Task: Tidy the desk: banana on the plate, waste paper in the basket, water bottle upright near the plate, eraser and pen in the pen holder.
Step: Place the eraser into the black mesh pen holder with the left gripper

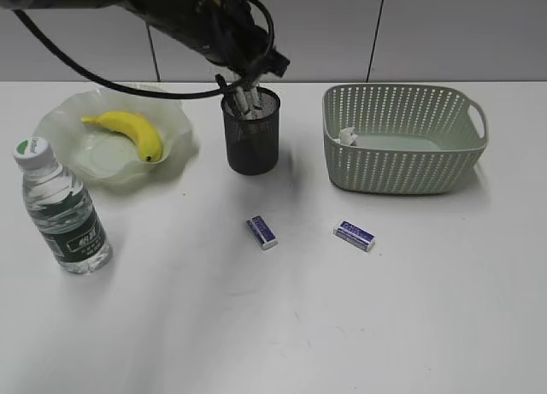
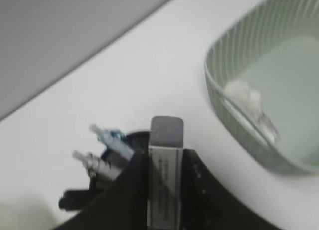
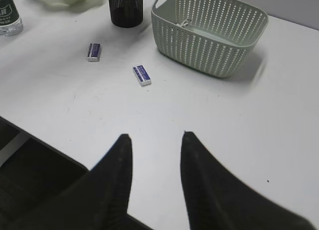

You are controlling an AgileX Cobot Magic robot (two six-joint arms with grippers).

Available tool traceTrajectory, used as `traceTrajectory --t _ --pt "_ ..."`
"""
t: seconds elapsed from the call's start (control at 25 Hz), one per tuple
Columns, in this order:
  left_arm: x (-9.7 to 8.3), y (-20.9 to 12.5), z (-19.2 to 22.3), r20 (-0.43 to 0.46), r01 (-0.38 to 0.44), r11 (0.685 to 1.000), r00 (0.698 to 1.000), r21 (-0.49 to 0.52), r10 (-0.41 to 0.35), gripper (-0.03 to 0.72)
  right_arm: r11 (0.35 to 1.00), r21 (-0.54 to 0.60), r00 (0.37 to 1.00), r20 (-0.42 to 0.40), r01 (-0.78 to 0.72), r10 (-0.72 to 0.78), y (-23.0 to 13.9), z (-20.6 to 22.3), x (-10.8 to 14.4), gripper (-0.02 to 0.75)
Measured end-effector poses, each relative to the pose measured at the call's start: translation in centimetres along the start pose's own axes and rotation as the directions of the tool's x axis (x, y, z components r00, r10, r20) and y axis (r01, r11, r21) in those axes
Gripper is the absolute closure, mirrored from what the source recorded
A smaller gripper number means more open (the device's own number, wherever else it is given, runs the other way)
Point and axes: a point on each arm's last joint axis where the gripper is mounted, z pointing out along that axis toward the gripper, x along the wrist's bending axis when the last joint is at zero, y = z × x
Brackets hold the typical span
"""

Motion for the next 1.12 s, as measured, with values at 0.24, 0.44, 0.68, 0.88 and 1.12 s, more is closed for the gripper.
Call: traceTrajectory --t 0.24,0.44,0.68,0.88,1.12 --pt "1.3 -0.6 3.2 -0.010 0.119 0.983 0.993 -0.137 -0.121 0.546 1.000 0.000 1.000 0.000 0.000 0.000 0.0 0.0 0.0 0.461" --pt "1.1 -2.3 5.4 -0.006 0.135 0.987 0.991 -0.090 -0.136 0.546 1.000 0.000 1.000 0.000 0.000 0.000 0.0 0.0 0.0 0.461" --pt "1.2 -2.6 5.6 -0.010 0.128 0.989 0.992 -0.078 -0.129 0.399 1.000 0.000 1.000 0.000 0.000 0.000 0.0 0.0 0.0 0.461" --pt "1.4 -2.3 5.1 -0.012 0.125 0.989 0.992 -0.079 -0.126 0.339 1.000 0.000 1.000 0.000 0.000 0.000 0.0 0.0 0.0 0.461" --pt "1.7 1.1 -0.2 -0.010 0.112 0.983 0.993 -0.145 -0.115 0.334 1.000 0.000 1.000 0.000 0.000 0.000 0.0 0.0 0.0 0.461"
